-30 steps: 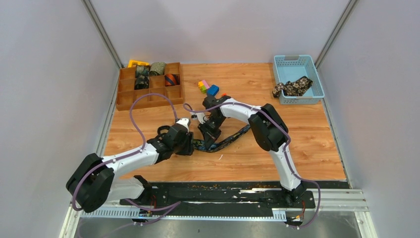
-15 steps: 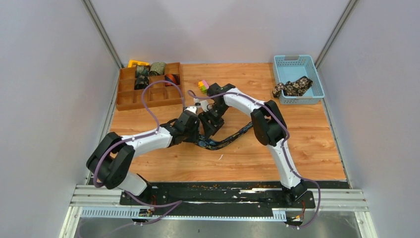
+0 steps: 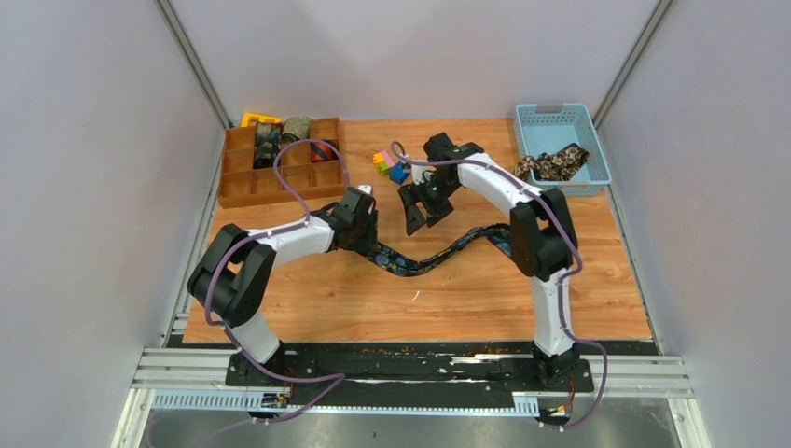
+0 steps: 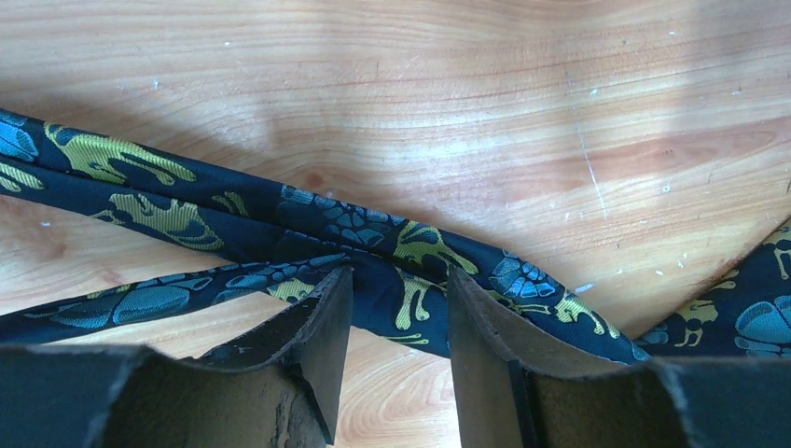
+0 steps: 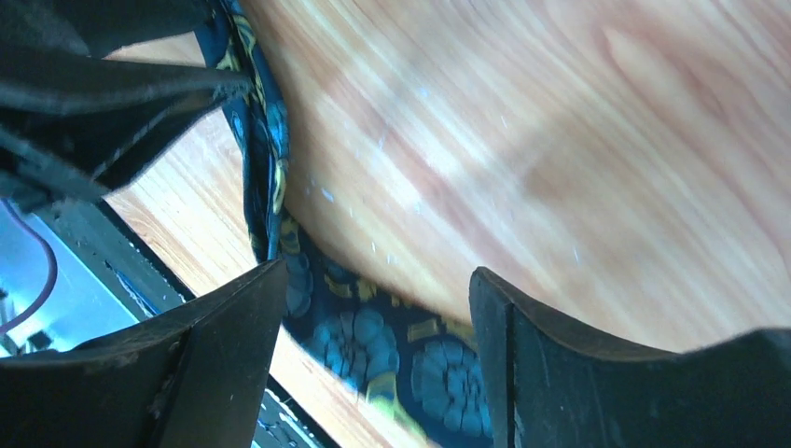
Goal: Roll the ties
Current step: Flatten out the tie at the center of the board.
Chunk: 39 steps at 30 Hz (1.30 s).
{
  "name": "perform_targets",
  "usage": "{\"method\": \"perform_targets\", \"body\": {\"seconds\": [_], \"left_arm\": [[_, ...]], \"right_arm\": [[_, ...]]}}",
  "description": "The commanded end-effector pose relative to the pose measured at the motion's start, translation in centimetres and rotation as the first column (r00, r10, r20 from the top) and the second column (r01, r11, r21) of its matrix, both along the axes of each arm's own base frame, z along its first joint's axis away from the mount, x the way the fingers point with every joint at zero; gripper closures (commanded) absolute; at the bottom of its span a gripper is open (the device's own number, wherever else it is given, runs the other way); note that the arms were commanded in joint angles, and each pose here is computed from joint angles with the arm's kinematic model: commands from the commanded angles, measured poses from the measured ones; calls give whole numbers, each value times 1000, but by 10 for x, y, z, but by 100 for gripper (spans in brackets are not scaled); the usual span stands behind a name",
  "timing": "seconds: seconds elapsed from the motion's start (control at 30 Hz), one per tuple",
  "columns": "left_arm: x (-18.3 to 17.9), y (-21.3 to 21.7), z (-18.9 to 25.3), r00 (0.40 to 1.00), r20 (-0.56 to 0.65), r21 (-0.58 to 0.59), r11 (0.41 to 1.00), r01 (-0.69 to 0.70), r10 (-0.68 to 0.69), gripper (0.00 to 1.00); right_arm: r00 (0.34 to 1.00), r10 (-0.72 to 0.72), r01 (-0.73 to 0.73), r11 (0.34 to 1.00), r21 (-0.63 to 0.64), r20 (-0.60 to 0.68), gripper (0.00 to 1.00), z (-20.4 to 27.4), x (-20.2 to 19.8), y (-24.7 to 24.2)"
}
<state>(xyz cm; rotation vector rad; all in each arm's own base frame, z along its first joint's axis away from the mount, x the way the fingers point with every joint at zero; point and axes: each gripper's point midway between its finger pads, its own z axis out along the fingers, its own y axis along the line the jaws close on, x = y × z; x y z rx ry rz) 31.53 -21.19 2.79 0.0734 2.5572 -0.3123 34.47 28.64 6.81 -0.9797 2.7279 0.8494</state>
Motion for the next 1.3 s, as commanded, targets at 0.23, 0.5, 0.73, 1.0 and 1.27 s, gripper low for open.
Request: {"method": "perform_targets", "body": {"seconds": [0.23,0.5,0.73,1.0,1.27], "left_arm": [[8,6,69,991,131,-13,999,34,-32,45],[-16,-59,126,847,334,45,904,425,-414,31],[-24,-128,134,675,378,90,751,655,-634,24],[-23,-208,93,594,300,99,644,759,-746,17],[-20,-245,46,585,229,64,611,789,-778,16]], "right_arm": [[630,-665,695,713,90,402,27,83,-1,-114],[345,-841,871,453,193,416,21,68,-43,-205],[201,-890,898,335,287,408,21,89,-75,-235],[-23,-909,841,208,500,417,21,149,-107,-266],[-30,-899,811,233,536,437,21,177,-121,-271]]}}
